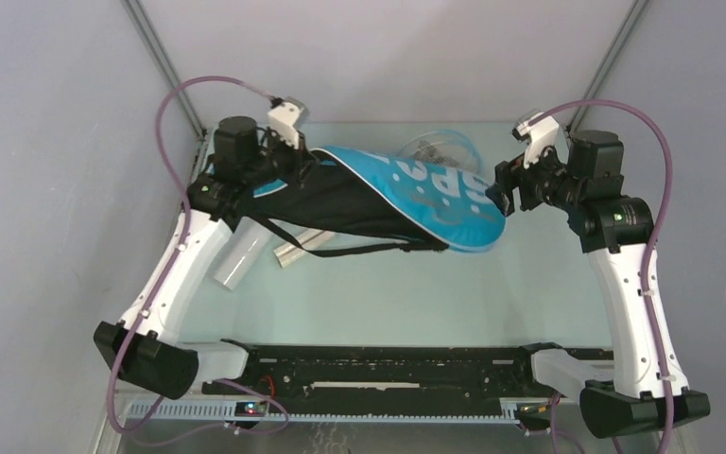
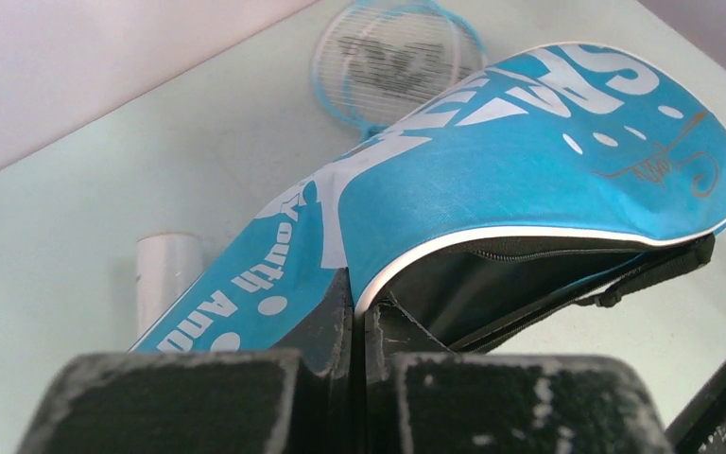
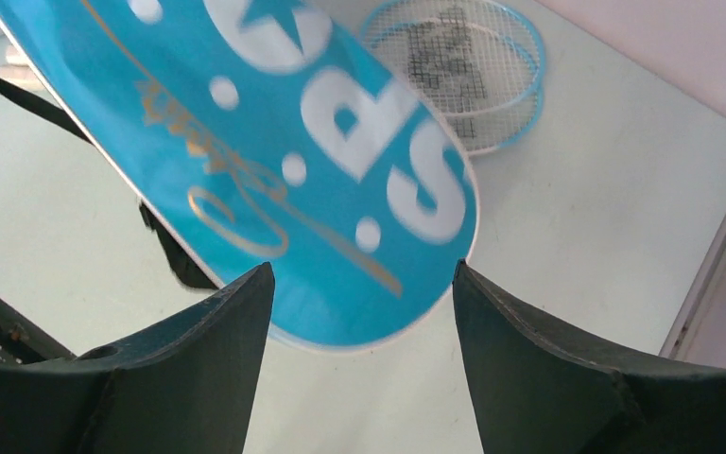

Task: Pack up the badminton gear
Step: Open the racket bag at the center of the board, then move the racket to the center of the board.

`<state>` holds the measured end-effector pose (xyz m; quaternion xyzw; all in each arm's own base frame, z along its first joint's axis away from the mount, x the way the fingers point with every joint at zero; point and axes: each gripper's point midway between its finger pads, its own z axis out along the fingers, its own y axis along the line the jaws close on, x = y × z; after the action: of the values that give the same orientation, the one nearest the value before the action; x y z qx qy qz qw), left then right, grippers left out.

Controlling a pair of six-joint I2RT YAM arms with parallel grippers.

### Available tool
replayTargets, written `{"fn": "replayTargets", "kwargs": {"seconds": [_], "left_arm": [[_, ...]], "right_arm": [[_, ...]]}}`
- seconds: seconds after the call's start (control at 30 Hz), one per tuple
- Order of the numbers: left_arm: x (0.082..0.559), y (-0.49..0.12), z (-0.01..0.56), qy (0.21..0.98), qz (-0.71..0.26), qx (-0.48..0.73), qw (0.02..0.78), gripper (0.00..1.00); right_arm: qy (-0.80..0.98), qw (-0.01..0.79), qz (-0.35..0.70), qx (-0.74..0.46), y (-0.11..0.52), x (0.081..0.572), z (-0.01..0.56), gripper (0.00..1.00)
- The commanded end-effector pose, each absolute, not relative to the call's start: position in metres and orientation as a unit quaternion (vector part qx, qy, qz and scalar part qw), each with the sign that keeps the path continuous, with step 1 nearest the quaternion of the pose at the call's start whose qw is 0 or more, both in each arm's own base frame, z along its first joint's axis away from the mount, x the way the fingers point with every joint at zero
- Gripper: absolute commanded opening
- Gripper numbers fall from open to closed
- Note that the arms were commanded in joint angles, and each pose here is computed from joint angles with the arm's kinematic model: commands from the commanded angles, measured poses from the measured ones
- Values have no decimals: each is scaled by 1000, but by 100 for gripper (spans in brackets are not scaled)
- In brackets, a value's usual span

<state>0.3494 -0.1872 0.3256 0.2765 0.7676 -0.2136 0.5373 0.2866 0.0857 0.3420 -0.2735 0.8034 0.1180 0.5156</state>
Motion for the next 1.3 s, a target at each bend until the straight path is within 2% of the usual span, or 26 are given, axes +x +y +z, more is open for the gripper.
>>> {"fn": "replayTargets", "kwargs": {"seconds": [0.0, 0.27, 0.5, 0.7, 0.8, 0.93, 1.07, 1.27], "left_arm": [[351, -152, 385, 740, -226, 196, 603, 0], [364, -70, 356, 783, -137, 82, 601, 0], [359, -21, 330, 803, -86, 7, 590, 0], [352, -17, 306, 812, -74, 16, 578, 0], [352, -10, 285, 824, -56, 9, 564, 0], [353, -6, 268, 828, -51, -10, 559, 0], [353, -2, 276, 816, -52, -29, 575, 0], [349, 17, 296, 800, -57, -64, 593, 0]], "right_arm": [[809, 535, 107, -219, 78, 309, 345, 78], [835, 508, 105, -184, 85, 343, 312, 76], [850, 465, 150, -197, 147, 376, 261, 76], [839, 439, 237, -218, 218, 391, 244, 76], [840, 402, 298, -210, 251, 398, 239, 77], [855, 355, 327, -191, 281, 412, 219, 76], [868, 337, 316, -181, 299, 426, 196, 75], [877, 373, 268, -140, 290, 469, 173, 71]]}}
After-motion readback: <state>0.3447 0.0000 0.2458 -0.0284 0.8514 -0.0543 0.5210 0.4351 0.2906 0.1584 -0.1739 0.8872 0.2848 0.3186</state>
